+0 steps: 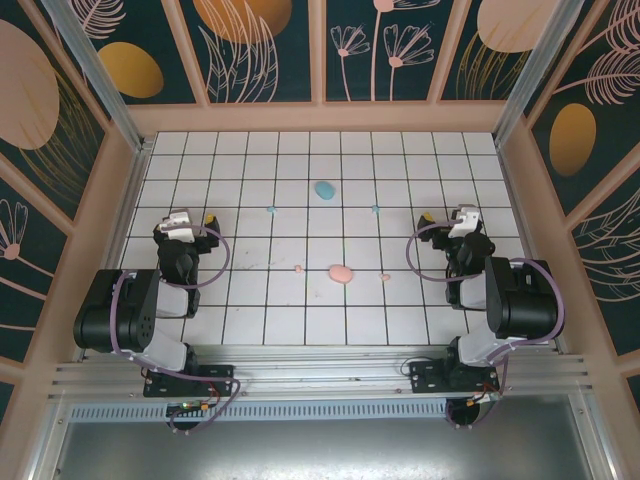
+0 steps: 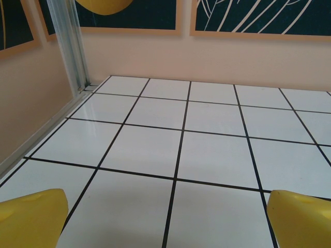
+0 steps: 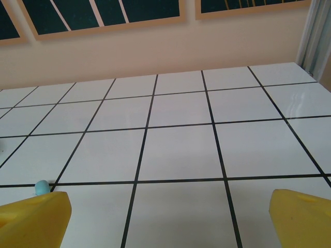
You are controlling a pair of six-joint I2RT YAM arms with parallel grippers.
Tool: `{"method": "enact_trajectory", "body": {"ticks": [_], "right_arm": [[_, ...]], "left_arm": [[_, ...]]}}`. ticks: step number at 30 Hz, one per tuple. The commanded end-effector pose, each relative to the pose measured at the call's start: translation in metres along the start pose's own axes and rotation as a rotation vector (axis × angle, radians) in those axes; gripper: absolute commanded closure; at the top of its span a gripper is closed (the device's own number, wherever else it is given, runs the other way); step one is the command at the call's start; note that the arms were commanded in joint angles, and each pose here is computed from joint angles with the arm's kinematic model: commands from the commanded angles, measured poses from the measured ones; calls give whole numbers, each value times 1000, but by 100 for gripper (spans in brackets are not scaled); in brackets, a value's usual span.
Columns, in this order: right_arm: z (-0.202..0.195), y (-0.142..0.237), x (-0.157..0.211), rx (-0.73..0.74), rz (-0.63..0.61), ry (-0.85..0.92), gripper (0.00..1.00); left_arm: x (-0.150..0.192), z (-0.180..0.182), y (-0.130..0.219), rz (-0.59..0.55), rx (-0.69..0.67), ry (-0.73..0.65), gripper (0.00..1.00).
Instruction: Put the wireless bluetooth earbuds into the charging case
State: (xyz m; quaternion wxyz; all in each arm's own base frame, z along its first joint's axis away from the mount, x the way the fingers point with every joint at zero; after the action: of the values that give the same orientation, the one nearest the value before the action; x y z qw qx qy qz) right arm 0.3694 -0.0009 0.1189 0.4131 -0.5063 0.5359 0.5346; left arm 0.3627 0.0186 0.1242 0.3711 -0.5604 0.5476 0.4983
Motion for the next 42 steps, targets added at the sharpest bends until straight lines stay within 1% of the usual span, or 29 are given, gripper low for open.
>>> {"method": "enact_trajectory", "body": {"ticks": [1,35,39,42], "right_arm": [[2,4,-4,4,-16,-17,1],[1,4,-4,4,-15,-17,1],[2,4,-4,4,-16,-16,1],[9,2,-11,-48,-13,6,1]], "left_arm": [[-12,-4,-2,-36,7,18,1],[-13,-4,-1,-40,9,17,2],[-21,-16,-8,-5,57,-5,1],[-32,-22,-9,19,65,-12,1]]}}
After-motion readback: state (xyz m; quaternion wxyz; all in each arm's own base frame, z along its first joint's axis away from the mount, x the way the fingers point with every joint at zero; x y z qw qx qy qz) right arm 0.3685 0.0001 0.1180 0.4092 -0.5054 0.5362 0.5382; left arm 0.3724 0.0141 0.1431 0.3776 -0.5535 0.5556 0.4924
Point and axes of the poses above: each hand's point on the last joint's axis, 136 mm out from that joint toward the fingers, its own y axis back along the fingers, its own z axis along the line the jaws close on, x = y × z, the point moved 1 cm from there along y, back along the fingers, and after that the axes turned 11 degrees about y, right-handed, at the moved point
